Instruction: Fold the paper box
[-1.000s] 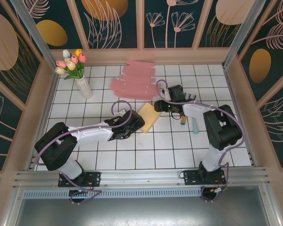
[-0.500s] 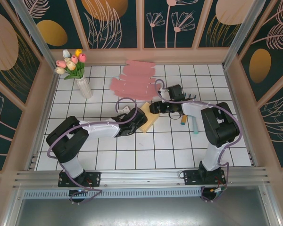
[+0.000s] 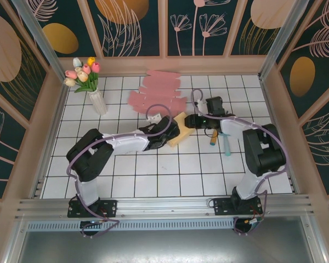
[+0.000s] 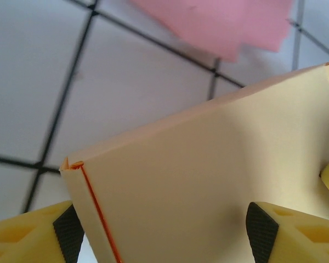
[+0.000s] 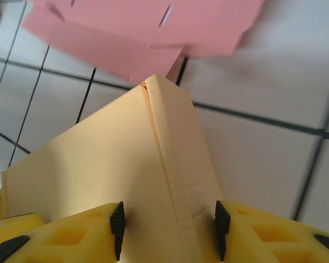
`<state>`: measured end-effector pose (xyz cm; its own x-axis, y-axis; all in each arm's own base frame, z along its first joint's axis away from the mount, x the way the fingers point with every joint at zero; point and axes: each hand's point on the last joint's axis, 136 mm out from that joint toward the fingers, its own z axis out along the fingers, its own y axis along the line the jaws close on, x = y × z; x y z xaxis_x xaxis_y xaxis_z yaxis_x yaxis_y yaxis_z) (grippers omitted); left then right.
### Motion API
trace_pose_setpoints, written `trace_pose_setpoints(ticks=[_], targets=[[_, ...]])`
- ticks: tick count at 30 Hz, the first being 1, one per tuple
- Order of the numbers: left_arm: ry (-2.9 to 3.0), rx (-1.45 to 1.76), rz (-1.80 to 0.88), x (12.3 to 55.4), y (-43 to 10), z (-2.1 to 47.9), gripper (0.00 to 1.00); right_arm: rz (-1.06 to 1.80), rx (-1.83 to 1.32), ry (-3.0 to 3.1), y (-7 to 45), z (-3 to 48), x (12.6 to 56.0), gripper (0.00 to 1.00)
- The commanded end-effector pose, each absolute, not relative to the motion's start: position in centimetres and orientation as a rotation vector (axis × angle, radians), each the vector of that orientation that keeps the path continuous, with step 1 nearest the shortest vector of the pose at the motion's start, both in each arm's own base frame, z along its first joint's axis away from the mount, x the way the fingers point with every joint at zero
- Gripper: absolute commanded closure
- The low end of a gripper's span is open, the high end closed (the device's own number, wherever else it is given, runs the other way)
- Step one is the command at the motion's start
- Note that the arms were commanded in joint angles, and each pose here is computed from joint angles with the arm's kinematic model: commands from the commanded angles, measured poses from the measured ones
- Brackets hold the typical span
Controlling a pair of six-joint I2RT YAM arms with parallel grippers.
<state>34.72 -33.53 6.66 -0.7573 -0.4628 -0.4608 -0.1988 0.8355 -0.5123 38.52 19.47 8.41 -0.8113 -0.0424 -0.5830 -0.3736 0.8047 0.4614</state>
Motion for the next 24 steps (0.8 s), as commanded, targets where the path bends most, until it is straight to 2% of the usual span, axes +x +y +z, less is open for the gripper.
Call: trace_pose_setpoints(ticks=[1, 8, 19, 24], targets=[[2.312, -0.316, -0.778, 37.4, -38.7, 10.9, 0.22, 0.787, -0.213, 2.395, 18.1, 9.9, 38.3, 0.51], [2.269, -0.195, -0.750, 40.0, -41.6, 10.7, 0.22, 0.722, 0.029, 2.375, 13.5, 8.9, 39.1, 0.51], [2.326, -0.175, -0.628, 40.6, -41.4, 7.6, 0.20, 0.650, 0.127, 2.388, 11.3, 8.3, 38.1, 0.50], [2.334, -0.168, -0.605, 40.6, -41.3, 7.5, 0.18, 0.561, 0.177, 2.397, 9.9, 8.1, 38.1, 0.40]])
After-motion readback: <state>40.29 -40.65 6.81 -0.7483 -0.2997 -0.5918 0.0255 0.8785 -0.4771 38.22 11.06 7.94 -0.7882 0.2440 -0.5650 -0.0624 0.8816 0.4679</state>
